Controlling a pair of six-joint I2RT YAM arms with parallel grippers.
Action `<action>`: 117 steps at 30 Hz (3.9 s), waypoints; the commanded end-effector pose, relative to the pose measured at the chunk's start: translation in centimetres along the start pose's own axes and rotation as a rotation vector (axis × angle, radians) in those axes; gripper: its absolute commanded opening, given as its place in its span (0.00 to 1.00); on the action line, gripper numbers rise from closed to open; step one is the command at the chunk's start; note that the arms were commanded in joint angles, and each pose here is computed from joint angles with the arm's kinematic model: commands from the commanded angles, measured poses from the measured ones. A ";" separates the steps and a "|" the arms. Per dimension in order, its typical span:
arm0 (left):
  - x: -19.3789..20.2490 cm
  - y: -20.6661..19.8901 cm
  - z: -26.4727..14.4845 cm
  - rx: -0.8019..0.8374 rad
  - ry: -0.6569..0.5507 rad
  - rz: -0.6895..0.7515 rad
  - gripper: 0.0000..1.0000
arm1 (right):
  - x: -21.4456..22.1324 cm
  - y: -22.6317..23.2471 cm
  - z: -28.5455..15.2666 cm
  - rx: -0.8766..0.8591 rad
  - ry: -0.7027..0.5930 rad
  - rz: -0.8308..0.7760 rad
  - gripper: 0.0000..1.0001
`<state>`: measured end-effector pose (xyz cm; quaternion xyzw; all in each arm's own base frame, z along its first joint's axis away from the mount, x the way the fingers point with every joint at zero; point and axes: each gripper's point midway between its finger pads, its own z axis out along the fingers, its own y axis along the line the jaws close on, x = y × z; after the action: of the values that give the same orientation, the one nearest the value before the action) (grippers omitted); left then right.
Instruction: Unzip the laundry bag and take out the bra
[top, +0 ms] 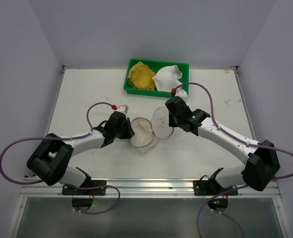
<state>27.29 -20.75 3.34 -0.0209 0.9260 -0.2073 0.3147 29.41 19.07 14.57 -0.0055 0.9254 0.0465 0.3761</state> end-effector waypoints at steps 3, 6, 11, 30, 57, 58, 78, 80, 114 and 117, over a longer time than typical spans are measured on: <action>-1.4 -3.3 0.6 0.108 -0.035 -0.014 0.22 | -1.7 1.9 -2.2 -0.036 -0.070 -0.128 0.00; -0.9 -3.5 0.9 0.121 -0.023 -0.018 0.22 | -1.5 6.2 -3.7 -0.218 -0.083 -0.190 0.00; -0.2 -3.2 0.8 0.127 -0.013 -0.044 0.20 | 1.6 13.4 -5.5 -0.569 -0.029 -0.308 0.01; 2.3 0.6 -1.6 0.043 -0.045 -0.141 0.43 | 10.2 20.6 -0.7 -0.844 0.235 -0.384 0.01; 0.5 4.9 -7.2 -0.020 -0.167 -0.218 0.70 | 10.8 20.6 -0.3 -0.836 0.276 -0.388 0.00; 0.5 4.8 -7.2 -0.012 -0.169 -0.221 0.70 | 10.4 20.7 -0.6 -0.835 0.264 -0.385 0.00; 0.9 2.3 -2.5 0.149 -0.153 -0.262 0.09 | 11.0 21.5 -4.4 -0.993 0.371 -0.436 0.00; 1.0 2.2 -2.3 0.150 -0.145 -0.261 0.08 | 11.9 21.7 -3.8 -0.999 0.400 -0.432 0.00; -0.3 7.9 -7.9 -0.176 -0.174 -0.253 0.94 | 12.1 22.1 -0.1 -0.909 0.371 -0.446 0.54; -2.6 8.0 -9.1 -0.212 -0.224 -0.229 1.00 | 9.2 22.0 -2.0 -0.895 0.282 -0.439 0.67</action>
<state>23.35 -11.26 5.54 -0.1843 0.9001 -0.1767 0.3531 18.73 40.26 4.93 -0.3654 0.8576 0.3402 0.1234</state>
